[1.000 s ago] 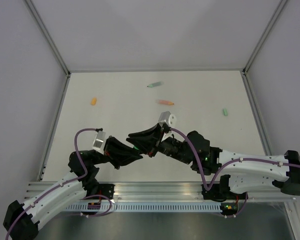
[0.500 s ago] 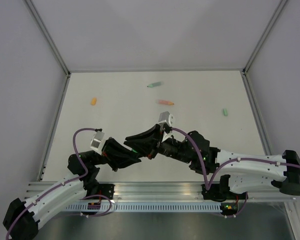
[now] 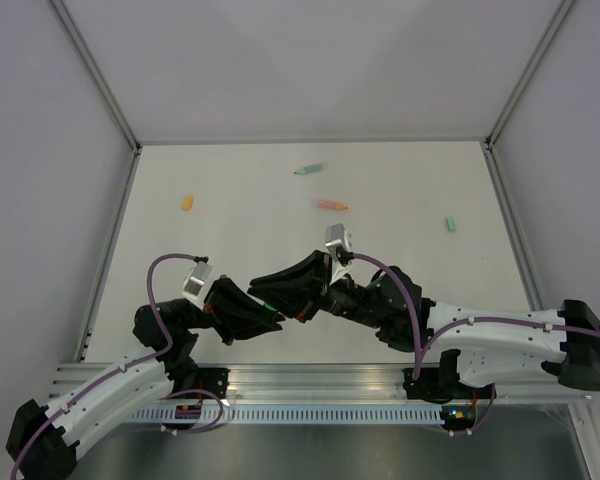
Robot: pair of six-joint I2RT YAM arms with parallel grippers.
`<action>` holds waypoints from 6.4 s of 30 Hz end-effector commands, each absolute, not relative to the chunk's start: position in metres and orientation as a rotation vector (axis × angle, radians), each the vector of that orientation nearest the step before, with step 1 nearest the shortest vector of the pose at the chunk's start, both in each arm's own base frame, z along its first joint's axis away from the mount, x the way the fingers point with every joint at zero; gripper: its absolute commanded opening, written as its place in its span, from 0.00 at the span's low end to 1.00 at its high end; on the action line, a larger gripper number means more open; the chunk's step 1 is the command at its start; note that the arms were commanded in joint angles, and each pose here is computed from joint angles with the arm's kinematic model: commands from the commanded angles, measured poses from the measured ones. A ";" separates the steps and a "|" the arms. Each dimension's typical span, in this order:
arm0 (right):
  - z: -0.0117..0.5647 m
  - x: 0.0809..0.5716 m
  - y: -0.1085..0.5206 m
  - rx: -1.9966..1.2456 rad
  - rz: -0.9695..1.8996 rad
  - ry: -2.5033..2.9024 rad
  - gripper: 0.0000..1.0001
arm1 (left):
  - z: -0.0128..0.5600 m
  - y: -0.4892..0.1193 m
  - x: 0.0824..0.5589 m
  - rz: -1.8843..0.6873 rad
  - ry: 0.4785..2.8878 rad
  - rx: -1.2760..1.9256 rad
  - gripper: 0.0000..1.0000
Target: Insert the pens into the pen caps
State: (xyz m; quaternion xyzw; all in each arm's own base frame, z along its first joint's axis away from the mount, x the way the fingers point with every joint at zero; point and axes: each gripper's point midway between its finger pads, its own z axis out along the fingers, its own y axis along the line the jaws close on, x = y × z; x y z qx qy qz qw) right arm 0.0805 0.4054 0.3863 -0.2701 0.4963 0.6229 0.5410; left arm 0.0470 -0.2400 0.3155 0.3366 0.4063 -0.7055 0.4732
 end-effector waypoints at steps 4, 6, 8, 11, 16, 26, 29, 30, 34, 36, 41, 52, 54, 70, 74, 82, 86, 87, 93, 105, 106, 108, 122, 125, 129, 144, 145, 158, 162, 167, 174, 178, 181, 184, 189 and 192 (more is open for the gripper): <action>0.229 0.075 0.419 -0.853 1.293 1.674 0.00 | 0.399 -0.216 0.045 -1.618 0.706 0.704 0.02; 0.222 0.077 0.416 -0.856 1.264 1.691 0.00 | 0.402 -0.216 0.050 -1.589 0.713 0.686 0.02; 0.217 0.084 0.414 -0.843 1.220 1.705 0.00 | 0.402 -0.217 0.055 -1.578 0.738 0.669 0.02; 0.209 0.084 0.413 -0.862 1.186 1.720 0.00 | 0.408 -0.217 0.058 -1.581 0.745 0.649 0.02; 0.200 0.078 0.411 -0.923 1.161 1.726 0.00 | 0.419 -0.218 0.063 -1.574 0.774 0.627 0.02; 0.193 0.064 0.402 -1.014 1.144 1.737 0.00 | 0.414 -0.224 0.077 -1.502 0.881 0.627 0.02; 0.192 0.066 0.397 -1.011 1.119 1.761 0.00 | 0.408 -0.223 0.082 -1.459 0.930 0.623 0.02; 0.192 0.067 0.396 -1.007 1.112 1.767 0.00 | 0.410 -0.222 0.083 -1.435 0.933 0.628 0.02; 0.189 0.065 0.396 -1.014 1.111 1.795 0.00 | 0.404 -0.221 0.089 -1.391 0.970 0.616 0.02; 0.185 0.064 0.396 -1.028 1.102 1.816 0.00 | 0.406 -0.219 0.090 -1.373 0.968 0.610 0.02; 0.182 0.060 0.398 -1.020 1.127 1.816 0.00 | 0.407 -0.219 0.094 -1.368 0.972 0.592 0.02; 0.156 0.045 0.395 -1.058 1.183 1.876 0.00 | 0.425 -0.219 0.081 -1.412 0.925 0.633 0.02; 0.160 0.043 0.397 -1.029 1.226 1.852 0.00 | 0.430 -0.218 0.073 -1.455 0.900 0.644 0.02; 0.129 0.010 0.384 -1.157 1.229 1.941 0.00 | 0.435 -0.217 0.066 -1.409 0.950 0.720 0.02; 0.135 0.014 0.375 -1.102 1.212 1.941 0.00 | 0.432 -0.214 0.073 -1.368 0.970 0.693 0.02; 0.143 0.013 0.392 -1.008 1.242 1.873 0.00 | 0.436 -0.216 0.081 -1.362 0.968 0.659 0.02; 0.142 0.018 0.406 -0.927 1.256 1.848 0.00 | 0.436 -0.219 0.084 -1.391 0.958 0.640 0.02; 0.132 0.014 0.410 -0.929 1.254 1.865 0.00 | 0.437 -0.219 0.083 -1.391 0.955 0.648 0.02; 0.125 0.005 0.409 -0.912 1.282 1.847 0.00 | 0.446 -0.211 0.082 -1.324 0.963 0.647 0.02; 0.109 -0.015 0.415 -0.983 1.205 1.851 0.00 | 0.445 -0.214 0.085 -1.300 1.003 0.678 0.02; 0.112 -0.017 0.419 -0.986 1.220 1.829 0.00 | 0.449 -0.215 0.081 -1.333 0.979 0.673 0.02; 0.103 -0.023 0.422 -1.035 1.217 1.816 0.00 | 0.452 -0.219 0.076 -1.375 0.958 0.696 0.02; 0.118 -0.028 0.420 -0.985 1.179 1.763 0.00 | 0.454 -0.223 0.066 -1.419 0.990 0.765 0.02; 0.152 -0.003 0.415 -0.855 1.106 1.735 0.00 | 0.436 -0.227 0.065 -1.419 1.022 0.808 0.02; 0.195 0.016 0.411 -0.765 1.039 1.704 0.00 | 0.411 -0.230 0.067 -1.404 1.064 0.841 0.02; 0.234 0.020 0.419 -0.772 1.023 1.609 0.52 | 0.374 -0.239 0.069 -1.413 1.122 0.909 0.02; 0.237 0.021 0.420 -0.766 1.018 1.602 0.52 | 0.372 -0.240 0.070 -1.408 1.124 0.910 0.02; 0.295 0.027 0.403 -0.746 1.038 1.519 0.77 | 0.343 -0.244 0.084 -1.361 1.167 0.894 0.02; 0.310 0.028 0.393 -0.738 1.053 1.504 0.81 | 0.333 -0.244 0.089 -1.335 1.179 0.890 0.02; 0.330 0.028 0.384 -0.729 1.079 1.476 0.84 | 0.324 -0.245 0.093 -1.322 1.200 0.881 0.02; 0.336 0.040 0.374 -0.698 0.996 1.509 0.89 | 0.318 -0.246 0.094 -1.316 1.190 0.884 0.02; 0.333 0.047 0.366 -0.663 0.966 1.530 0.90 | 0.321 -0.243 0.086 -1.334 1.136 0.894 0.02; 0.334 0.054 0.352 -0.611 0.961 1.536 0.90 | 0.324 -0.240 0.081 -1.337 1.103 0.896 0.02; 0.338 0.066 0.337 -0.544 0.912 1.555 0.89 | 0.325 -0.237 0.081 -1.326 1.091 0.882 0.02; 0.370 0.080 0.318 -0.439 0.885 1.548 0.77 | 0.317 -0.234 0.088 -1.287 1.094 0.835 0.02; 0.390 0.090 0.311 -0.433 0.788 1.541 0.49 | 0.311 -0.233 0.093 -1.277 1.096 0.803 0.02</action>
